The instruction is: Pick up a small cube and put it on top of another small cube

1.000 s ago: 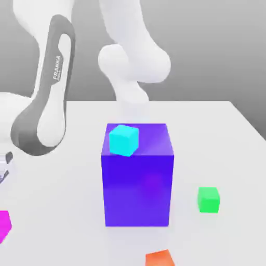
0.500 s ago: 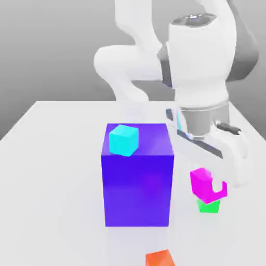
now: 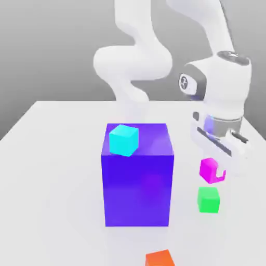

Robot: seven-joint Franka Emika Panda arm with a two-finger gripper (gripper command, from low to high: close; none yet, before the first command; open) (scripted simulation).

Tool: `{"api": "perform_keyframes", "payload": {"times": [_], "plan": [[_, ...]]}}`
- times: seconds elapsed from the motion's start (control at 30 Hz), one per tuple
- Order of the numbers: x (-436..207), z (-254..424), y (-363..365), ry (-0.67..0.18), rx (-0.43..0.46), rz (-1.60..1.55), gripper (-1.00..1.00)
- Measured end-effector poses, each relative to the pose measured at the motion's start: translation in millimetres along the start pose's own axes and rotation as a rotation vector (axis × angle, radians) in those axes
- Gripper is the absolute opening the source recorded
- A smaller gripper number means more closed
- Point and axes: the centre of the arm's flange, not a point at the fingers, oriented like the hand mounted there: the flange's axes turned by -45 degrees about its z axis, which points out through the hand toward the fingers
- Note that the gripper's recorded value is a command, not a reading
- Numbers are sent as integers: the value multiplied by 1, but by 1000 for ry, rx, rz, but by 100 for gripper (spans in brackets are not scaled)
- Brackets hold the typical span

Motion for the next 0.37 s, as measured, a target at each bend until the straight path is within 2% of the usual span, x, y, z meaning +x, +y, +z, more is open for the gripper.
{"api": "perform_keyframes", "payload": {"times": [0.37], "plan": [[-1, 37, 1, -3, -5, -1, -100]]}}
